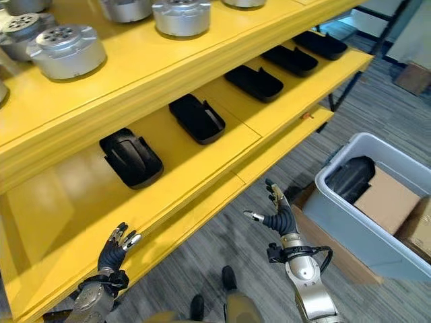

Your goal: Move parts from the plastic box to the shelf.

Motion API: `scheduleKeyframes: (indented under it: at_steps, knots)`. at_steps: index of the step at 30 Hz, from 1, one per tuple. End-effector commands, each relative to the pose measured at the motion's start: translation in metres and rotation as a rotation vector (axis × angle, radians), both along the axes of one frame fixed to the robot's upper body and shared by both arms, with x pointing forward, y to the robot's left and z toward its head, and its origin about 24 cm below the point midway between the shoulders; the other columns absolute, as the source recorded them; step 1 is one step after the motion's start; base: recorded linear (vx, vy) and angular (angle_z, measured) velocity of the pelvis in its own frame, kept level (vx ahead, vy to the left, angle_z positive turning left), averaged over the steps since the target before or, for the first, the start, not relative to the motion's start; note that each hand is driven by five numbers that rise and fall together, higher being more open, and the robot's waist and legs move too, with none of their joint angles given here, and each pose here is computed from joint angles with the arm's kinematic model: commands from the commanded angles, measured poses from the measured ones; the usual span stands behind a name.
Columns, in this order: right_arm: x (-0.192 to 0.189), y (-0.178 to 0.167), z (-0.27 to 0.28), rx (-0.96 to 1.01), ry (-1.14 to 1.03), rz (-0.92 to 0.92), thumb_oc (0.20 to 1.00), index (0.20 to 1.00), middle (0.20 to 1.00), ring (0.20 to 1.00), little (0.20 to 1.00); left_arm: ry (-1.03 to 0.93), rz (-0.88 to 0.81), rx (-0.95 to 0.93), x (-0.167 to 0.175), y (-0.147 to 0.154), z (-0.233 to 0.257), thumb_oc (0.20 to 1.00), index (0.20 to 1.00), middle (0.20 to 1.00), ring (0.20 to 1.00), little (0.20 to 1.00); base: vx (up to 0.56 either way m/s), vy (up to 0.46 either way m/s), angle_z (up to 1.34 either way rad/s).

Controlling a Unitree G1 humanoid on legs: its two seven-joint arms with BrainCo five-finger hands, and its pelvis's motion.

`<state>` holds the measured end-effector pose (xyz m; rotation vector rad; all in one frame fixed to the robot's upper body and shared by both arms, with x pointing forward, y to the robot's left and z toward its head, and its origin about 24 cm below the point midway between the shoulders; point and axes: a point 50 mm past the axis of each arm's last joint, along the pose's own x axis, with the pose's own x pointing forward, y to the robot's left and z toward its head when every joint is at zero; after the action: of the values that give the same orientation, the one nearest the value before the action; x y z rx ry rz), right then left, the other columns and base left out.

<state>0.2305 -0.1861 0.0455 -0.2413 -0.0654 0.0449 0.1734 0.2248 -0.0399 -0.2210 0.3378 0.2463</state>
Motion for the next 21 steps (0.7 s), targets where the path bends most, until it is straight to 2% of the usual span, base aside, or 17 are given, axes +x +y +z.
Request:
scheduleKeyframes:
  at_steps: [1, 6, 10, 16, 21]
  knots:
    - [0.006, 0.012, 0.024, 0.025, -0.120, 0.057, 1.000, 1.000, 1.000, 1.000, 1.000, -0.083, -0.004, 0.036, 0.009, 0.007, 0.017, 1.000, 1.000, 1.000, 1.000, 1.000, 0.01, -0.057, -1.73]
    - [0.009, 0.011, 0.026, 0.002, -0.113, 0.047, 1.000, 1.000, 1.000, 1.000, 1.000, -0.059, 0.040, 0.025, 0.004, 0.013, 0.013, 1.000, 1.000, 1.000, 1.000, 1.000, 0.04, -0.126, -0.91]
    - [0.007, -0.002, 0.029, -0.050, -0.120, 0.017, 1.000, 1.000, 1.000, 1.000, 1.000, -0.050, 0.046, -0.005, 0.011, 0.005, 0.007, 1.000, 1.000, 1.000, 1.000, 1.000, 0.20, -0.462, -0.51]
    - [-0.008, -0.025, 0.026, -0.049, -0.110, -0.080, 1.000, 1.000, 1.000, 1.000, 1.000, -0.051, -0.042, -0.018, 0.021, -0.014, 0.006, 1.000, 1.000, 1.000, 1.000, 1.000, 0.16, -0.401, 0.06]
    - [-0.016, -0.035, 0.021, -0.066, -0.078, -0.098, 1.000, 1.000, 1.000, 1.000, 1.000, -0.035, -0.013, -0.030, 0.012, -0.010, 0.003, 1.000, 1.000, 1.000, 1.000, 1.000, 0.13, -0.277, 0.05]
